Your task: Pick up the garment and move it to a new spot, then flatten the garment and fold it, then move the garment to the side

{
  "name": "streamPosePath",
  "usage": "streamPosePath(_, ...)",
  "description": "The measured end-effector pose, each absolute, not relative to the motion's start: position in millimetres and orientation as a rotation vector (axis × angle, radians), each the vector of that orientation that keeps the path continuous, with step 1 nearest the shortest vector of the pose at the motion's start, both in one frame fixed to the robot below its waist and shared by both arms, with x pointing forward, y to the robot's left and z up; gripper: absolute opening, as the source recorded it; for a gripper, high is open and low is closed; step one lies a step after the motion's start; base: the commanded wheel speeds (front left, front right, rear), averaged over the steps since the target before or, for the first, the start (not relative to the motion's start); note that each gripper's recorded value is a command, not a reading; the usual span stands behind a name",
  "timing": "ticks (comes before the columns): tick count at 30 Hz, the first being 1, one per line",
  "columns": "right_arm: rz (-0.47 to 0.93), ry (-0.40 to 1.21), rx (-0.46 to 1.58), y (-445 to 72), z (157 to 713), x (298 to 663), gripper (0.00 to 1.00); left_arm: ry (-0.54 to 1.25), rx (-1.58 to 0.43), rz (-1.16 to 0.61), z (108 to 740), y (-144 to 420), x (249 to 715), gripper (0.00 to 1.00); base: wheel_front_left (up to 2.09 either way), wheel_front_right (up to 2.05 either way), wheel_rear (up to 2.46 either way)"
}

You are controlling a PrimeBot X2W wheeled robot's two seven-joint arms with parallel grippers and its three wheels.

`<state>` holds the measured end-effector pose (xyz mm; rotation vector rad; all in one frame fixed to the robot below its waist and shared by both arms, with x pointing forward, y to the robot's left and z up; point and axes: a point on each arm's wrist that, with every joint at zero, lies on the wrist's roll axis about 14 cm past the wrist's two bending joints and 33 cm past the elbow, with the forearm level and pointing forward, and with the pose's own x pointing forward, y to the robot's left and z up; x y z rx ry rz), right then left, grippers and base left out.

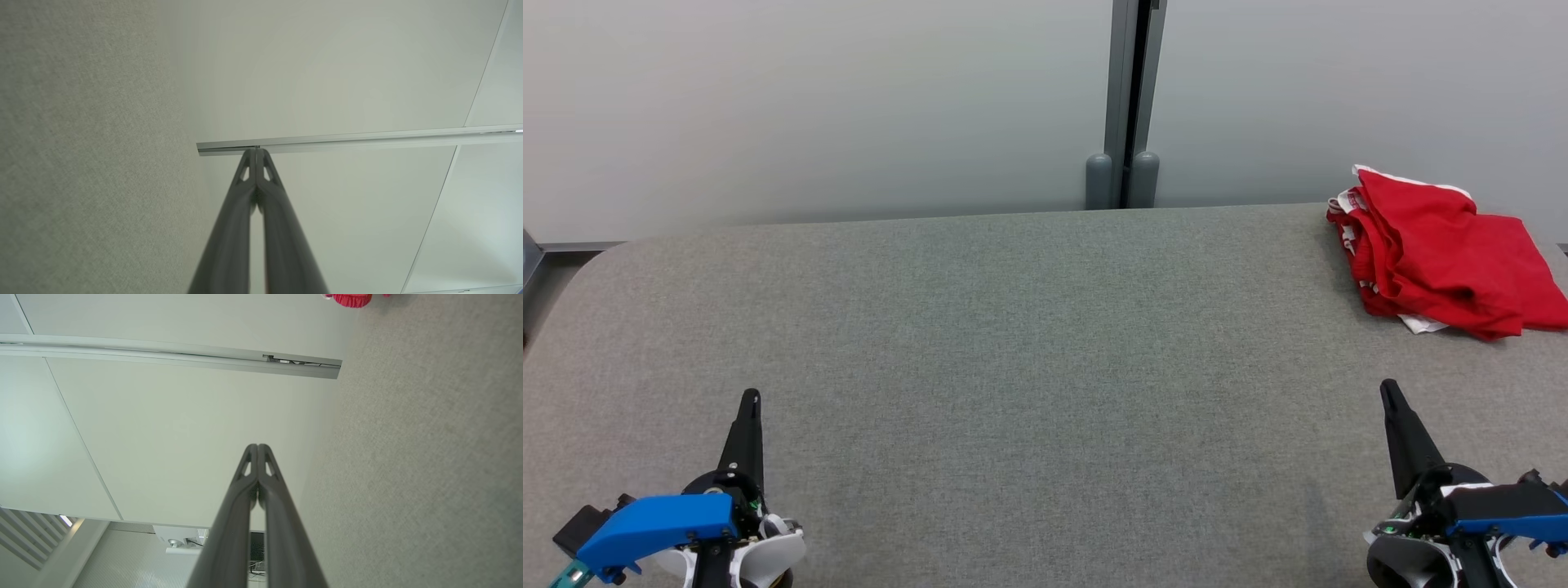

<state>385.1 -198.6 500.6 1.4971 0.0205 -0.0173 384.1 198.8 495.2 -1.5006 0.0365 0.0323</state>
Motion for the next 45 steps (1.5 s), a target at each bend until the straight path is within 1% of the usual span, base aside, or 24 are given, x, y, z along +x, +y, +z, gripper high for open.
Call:
streamPosePath(12,-0.008,0.008,1.574,-199.3,503.8,387.1,0.0,0.013,-1.574,0.014,502.7,200.3,387.2,0.0,0.0,0.0,0.0)
streamPosePath(45,-0.007,0.006,1.576,-199.4,504.5,387.6,0.0,0.009,-1.574,0.009,504.0,200.2,387.6,0.0,0.0,0.0,0.0)
